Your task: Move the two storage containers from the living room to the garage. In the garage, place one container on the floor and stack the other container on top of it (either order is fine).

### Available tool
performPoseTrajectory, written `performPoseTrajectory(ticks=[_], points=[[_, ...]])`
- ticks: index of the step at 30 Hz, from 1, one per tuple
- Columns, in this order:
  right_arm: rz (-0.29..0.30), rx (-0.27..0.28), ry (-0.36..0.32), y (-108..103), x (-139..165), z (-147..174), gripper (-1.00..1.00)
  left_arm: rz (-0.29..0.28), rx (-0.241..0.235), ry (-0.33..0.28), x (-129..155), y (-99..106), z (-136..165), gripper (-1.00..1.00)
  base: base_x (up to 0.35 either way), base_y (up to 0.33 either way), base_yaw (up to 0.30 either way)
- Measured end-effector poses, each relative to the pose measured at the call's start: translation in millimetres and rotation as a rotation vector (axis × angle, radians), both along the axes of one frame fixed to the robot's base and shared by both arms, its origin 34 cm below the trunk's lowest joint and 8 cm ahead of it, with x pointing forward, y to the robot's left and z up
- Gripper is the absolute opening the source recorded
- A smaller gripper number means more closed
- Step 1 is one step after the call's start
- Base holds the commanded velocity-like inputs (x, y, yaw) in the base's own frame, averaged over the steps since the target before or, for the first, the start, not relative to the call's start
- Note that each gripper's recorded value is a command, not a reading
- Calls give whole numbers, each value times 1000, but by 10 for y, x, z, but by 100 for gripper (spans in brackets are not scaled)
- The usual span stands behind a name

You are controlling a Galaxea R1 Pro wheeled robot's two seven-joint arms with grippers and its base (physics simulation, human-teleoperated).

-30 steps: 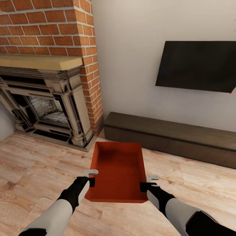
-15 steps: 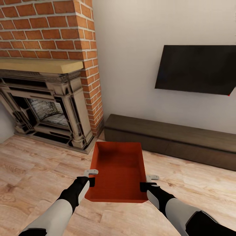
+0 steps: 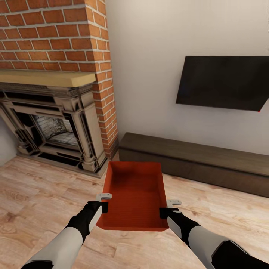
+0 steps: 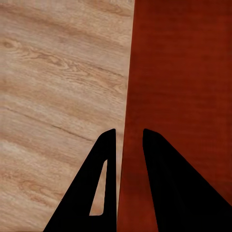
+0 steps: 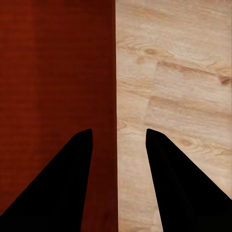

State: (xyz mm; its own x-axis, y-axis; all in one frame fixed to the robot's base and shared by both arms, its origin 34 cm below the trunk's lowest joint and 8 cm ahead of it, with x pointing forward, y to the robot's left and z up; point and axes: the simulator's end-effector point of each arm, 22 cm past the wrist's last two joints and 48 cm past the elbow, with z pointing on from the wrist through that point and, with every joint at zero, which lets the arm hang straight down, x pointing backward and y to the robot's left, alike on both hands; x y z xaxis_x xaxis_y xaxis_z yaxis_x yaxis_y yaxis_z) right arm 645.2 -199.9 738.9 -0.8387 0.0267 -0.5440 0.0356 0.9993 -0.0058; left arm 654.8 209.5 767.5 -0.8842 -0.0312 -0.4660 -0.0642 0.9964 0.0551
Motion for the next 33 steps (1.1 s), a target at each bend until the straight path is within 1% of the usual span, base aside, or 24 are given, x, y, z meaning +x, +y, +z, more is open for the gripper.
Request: performPoseTrajectory(ticks=[33], points=[[0, 0, -50, 0, 126, 272, -100, 0, 0, -50, 111, 0, 277, -100, 0, 0, 0]])
